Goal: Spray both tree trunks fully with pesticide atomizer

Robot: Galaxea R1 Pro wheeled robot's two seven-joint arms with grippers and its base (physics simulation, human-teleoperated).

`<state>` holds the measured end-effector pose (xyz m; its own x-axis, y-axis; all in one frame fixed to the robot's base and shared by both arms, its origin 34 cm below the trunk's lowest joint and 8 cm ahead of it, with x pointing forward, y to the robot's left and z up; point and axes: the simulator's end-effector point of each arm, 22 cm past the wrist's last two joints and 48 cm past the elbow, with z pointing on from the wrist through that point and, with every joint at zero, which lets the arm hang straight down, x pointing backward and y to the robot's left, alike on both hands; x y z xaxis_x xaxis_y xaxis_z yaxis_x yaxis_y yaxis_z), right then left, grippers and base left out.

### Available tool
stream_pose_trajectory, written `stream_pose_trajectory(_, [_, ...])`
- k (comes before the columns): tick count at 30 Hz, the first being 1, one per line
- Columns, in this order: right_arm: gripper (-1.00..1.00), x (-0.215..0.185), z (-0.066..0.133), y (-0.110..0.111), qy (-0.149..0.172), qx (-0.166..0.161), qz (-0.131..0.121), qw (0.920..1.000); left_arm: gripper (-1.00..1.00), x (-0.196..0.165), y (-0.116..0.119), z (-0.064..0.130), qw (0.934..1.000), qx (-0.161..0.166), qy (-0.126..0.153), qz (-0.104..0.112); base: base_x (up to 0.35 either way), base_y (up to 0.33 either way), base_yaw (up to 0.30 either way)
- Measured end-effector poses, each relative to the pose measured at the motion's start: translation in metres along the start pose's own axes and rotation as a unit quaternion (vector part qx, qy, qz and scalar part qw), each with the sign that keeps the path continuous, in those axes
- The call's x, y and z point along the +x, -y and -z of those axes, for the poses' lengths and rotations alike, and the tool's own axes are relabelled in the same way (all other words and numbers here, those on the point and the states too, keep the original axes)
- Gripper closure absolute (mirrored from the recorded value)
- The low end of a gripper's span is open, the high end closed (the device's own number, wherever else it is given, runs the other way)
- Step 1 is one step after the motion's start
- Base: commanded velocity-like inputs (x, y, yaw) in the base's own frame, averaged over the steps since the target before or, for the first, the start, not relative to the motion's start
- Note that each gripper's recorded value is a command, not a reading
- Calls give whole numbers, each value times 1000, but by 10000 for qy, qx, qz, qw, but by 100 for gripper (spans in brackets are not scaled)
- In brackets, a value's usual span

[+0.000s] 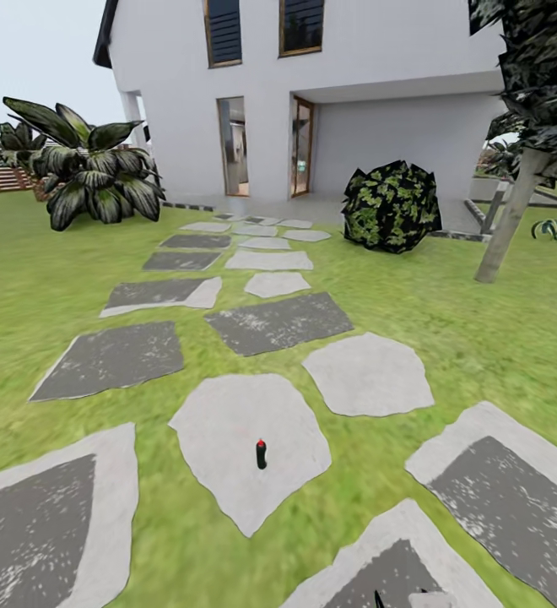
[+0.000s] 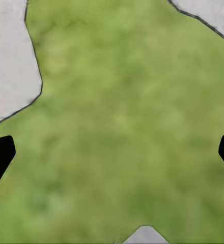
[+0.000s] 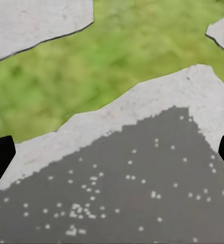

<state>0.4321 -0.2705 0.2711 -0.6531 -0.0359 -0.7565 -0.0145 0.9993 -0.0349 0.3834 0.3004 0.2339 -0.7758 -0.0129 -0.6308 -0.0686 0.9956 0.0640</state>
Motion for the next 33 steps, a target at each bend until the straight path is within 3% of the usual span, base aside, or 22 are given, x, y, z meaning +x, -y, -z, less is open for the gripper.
stream_pose_trajectory(8, [-100,-1,0,-4,14,-18,-19,10000,-100,0,0,0,10000,3,-4,-3,321,120,-68])
stream_pose_trajectory(23, [-100,-1,0,-4,6,-13,-27,10000,-100,0,1,0,10000,8,-4,2,29,5,0])
stream_pose_trajectory(33, [-100,0,0,-4,5,-15,-29,10000,-100,0,1,0,10000,8,-7,2,175,0,0])
